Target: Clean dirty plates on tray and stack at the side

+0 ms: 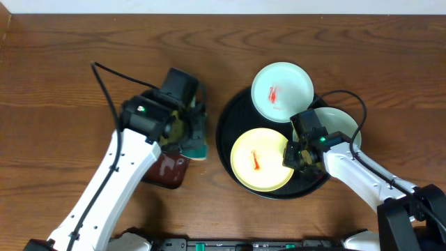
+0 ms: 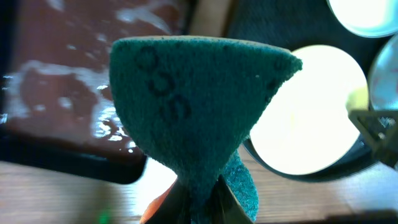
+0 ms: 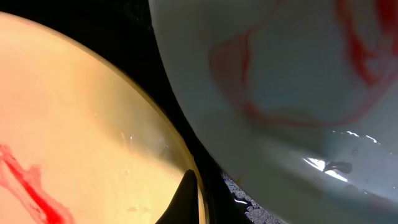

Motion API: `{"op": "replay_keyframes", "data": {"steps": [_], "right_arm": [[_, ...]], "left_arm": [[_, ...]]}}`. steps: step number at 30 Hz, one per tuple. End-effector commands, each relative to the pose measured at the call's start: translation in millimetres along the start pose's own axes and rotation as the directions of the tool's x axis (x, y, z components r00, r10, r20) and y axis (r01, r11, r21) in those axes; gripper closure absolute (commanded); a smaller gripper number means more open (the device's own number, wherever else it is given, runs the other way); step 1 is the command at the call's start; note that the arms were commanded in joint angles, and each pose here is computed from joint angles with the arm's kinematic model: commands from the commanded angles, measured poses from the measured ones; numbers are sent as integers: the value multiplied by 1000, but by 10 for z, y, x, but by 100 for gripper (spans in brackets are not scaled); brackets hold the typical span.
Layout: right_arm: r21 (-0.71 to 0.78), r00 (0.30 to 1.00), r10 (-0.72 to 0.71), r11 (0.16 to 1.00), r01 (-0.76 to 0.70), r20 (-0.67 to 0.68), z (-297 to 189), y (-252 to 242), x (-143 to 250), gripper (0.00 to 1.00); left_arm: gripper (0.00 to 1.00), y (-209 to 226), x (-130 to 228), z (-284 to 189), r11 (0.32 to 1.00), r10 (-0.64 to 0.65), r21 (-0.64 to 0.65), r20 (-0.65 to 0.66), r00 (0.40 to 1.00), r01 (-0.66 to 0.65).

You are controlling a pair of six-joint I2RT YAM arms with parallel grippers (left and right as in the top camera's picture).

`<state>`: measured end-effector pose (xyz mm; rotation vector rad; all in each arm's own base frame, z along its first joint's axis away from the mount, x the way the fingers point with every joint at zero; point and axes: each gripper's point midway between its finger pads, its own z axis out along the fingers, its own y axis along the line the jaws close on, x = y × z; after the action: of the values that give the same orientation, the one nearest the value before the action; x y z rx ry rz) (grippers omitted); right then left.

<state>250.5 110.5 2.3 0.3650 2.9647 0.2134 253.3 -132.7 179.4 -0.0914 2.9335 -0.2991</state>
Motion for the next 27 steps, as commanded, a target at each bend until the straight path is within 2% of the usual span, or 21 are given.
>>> {"op": "replay_keyframes", "data": {"steps": [1,7,16,27], "right_arm": [[114,995,93,989,-97,46,78,-228,-40,99],[117,995,92,988,-96,43,78,-235,-32,99],[118,995,91,988,-95,42,78,-237,-30,99],[118,995,90,989,-95,42,79,-234,-29,99]], "left_arm": [[93,-158,91,130,999,-28,31,-30,999,29],[93,-611,174,512,993,-1,114,-61,998,8],[93,-1318,444,1201,965,46,263,-235,971,18],[92,-1356,609,1791,977,-10,199,-340,940,82]]}}
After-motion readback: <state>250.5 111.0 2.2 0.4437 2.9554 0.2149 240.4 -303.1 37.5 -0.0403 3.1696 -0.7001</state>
